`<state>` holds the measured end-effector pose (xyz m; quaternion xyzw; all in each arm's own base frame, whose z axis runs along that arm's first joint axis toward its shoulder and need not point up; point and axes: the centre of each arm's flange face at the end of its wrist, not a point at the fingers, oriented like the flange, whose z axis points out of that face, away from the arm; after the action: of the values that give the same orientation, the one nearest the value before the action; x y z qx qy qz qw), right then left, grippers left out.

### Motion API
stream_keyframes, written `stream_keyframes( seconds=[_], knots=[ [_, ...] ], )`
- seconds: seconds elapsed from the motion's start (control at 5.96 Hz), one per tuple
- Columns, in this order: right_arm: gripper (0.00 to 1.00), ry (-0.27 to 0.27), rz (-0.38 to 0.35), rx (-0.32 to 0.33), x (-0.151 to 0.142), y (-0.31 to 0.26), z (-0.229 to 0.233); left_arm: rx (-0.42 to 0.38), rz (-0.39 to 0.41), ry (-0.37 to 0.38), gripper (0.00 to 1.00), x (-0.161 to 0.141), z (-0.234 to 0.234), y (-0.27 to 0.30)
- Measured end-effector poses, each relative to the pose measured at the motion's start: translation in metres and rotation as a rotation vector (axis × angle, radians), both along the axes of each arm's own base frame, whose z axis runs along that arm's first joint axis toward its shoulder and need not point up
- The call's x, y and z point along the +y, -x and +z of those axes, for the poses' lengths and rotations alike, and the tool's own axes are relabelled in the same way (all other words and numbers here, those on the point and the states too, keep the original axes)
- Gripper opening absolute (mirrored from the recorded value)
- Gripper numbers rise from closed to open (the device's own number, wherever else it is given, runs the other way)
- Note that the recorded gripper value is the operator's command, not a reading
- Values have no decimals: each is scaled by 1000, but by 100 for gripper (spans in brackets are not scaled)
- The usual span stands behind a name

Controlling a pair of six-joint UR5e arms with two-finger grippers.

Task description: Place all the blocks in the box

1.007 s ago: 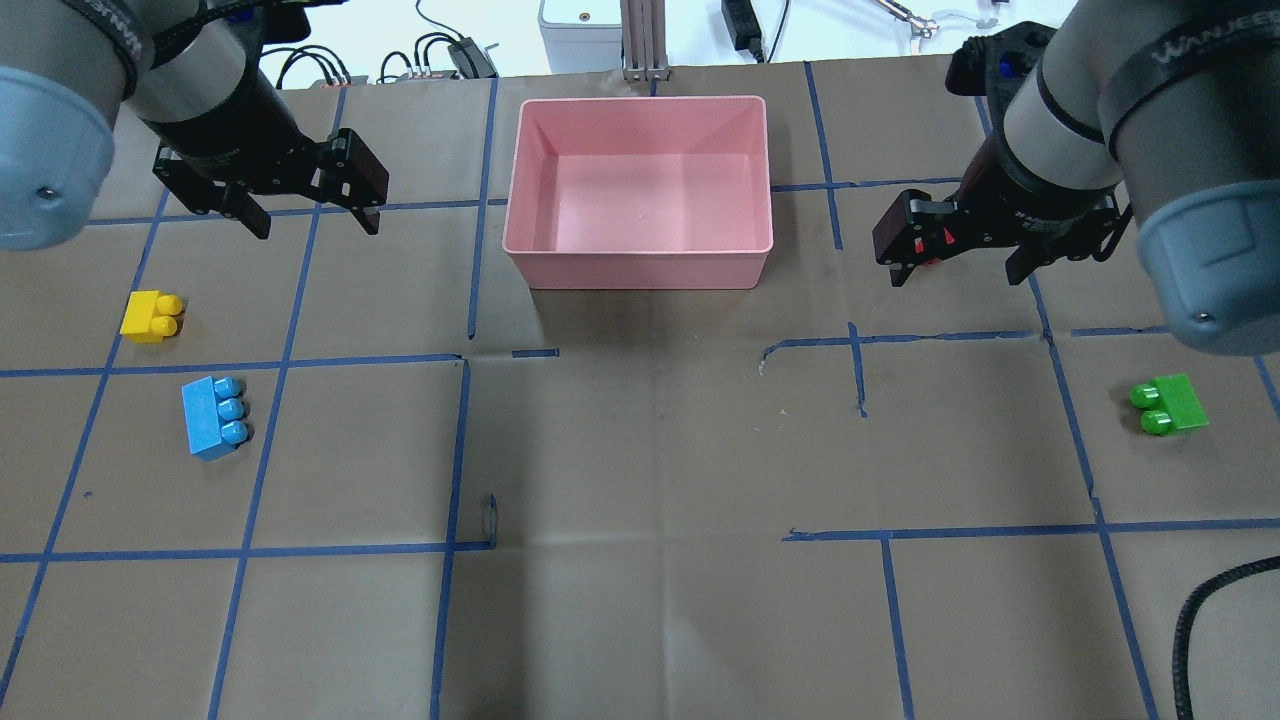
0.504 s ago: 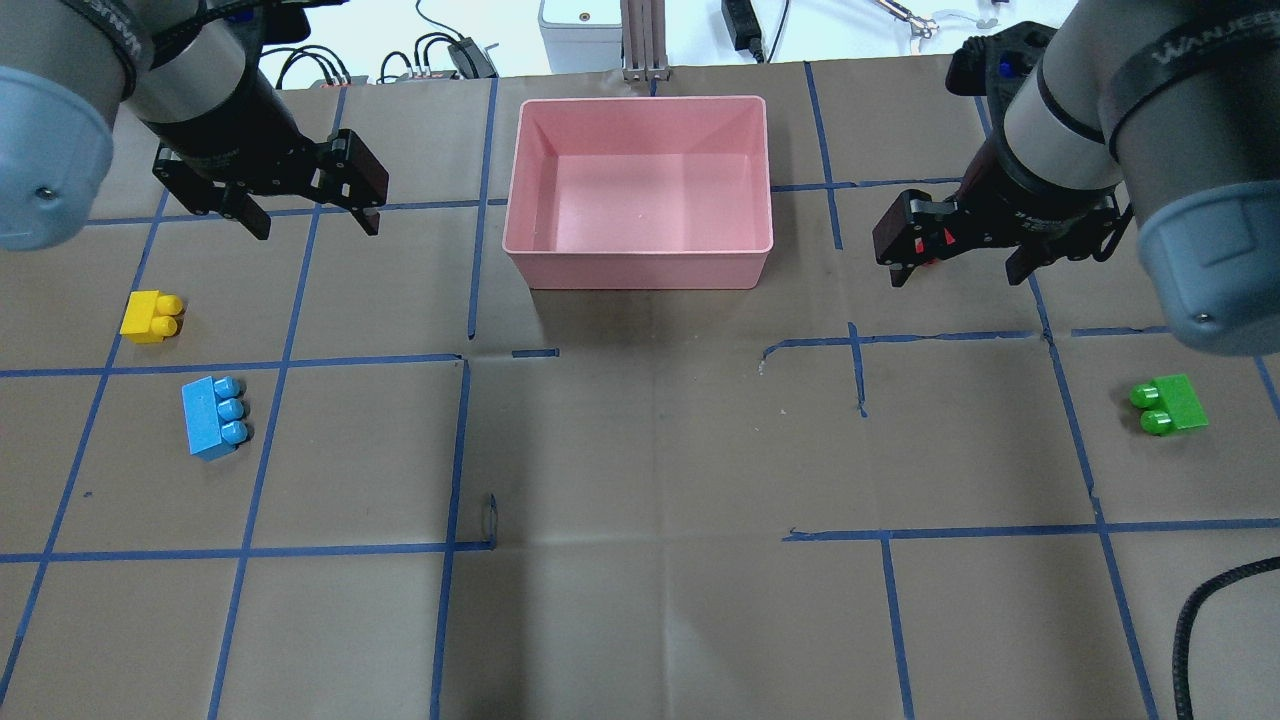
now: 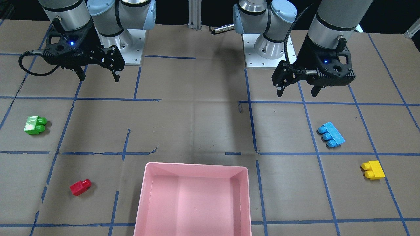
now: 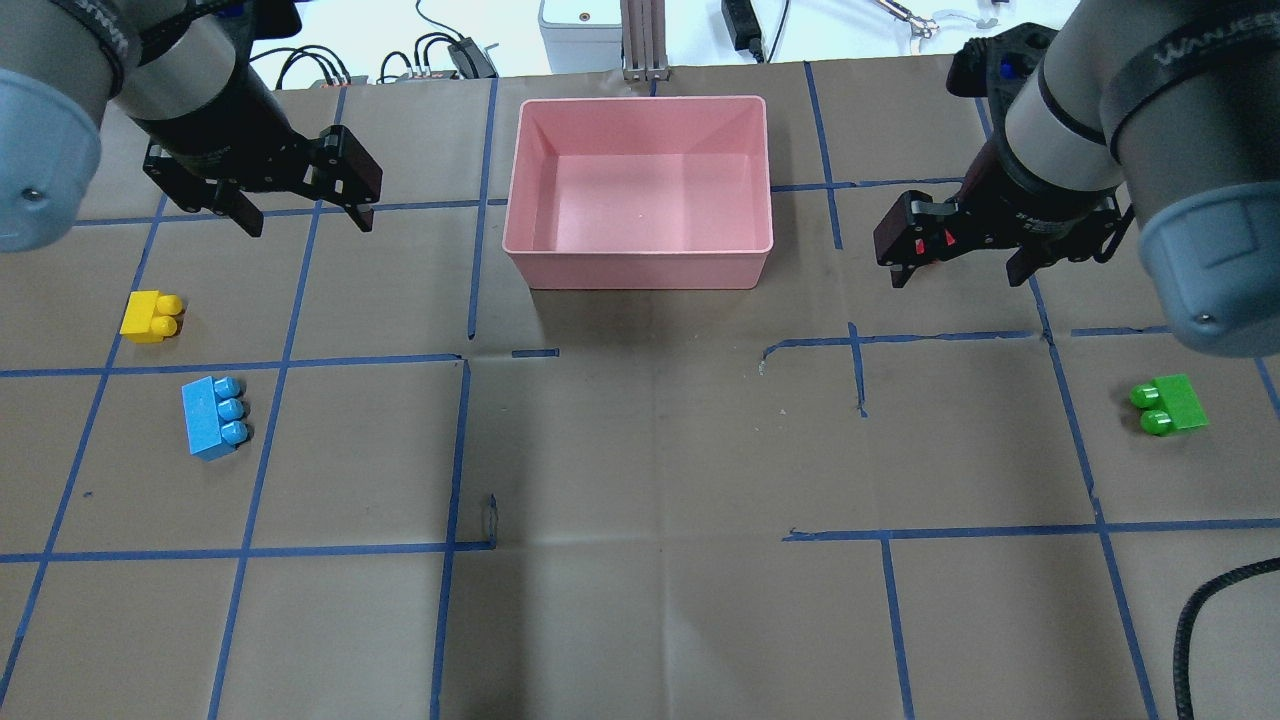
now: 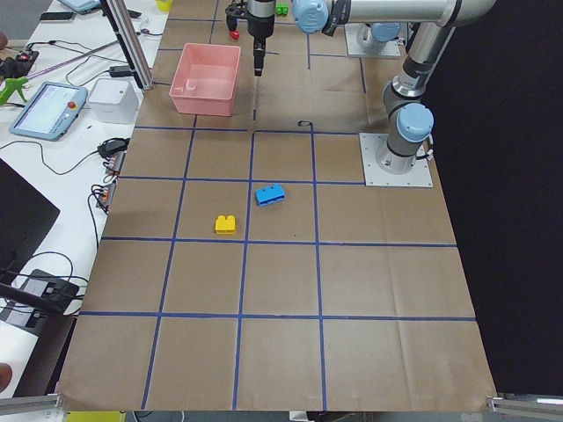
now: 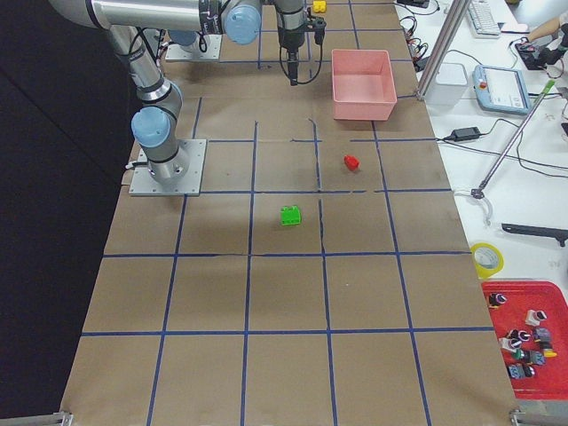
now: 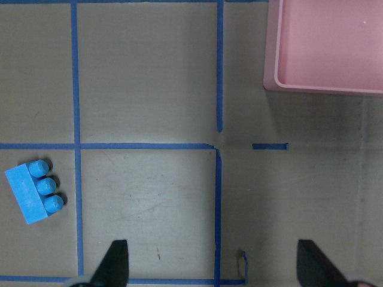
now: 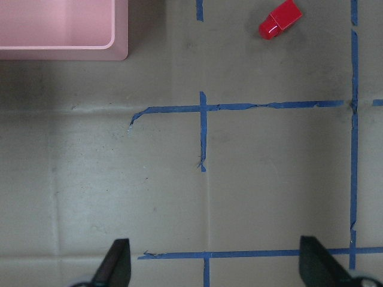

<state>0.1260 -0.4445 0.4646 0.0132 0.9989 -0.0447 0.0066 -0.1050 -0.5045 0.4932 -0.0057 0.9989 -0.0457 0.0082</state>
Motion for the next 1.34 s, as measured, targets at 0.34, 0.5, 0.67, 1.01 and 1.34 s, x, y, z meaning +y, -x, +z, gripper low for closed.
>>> stream_keyframes(
  seconds=[0.34, 0.5, 0.67, 1.01, 1.34],
  knots=[
    [100, -16, -5, -3, 3, 0, -9, 1, 59, 12, 100, -3, 5, -34],
    [100, -22, -4, -2, 4, 0, -13, 3, 109, 16, 100, -7, 6, -73],
    [100, -25, 0, -2, 4, 0, -15, 2, 150, 15, 100, -7, 6, -117],
    [100, -37, 4, 2, 5, 1, -18, 2, 221, -11, 100, 0, -5, -194],
    [100, -42, 7, 9, 5, 3, -20, 16, 272, -53, 100, 7, -26, -239]
  ],
)
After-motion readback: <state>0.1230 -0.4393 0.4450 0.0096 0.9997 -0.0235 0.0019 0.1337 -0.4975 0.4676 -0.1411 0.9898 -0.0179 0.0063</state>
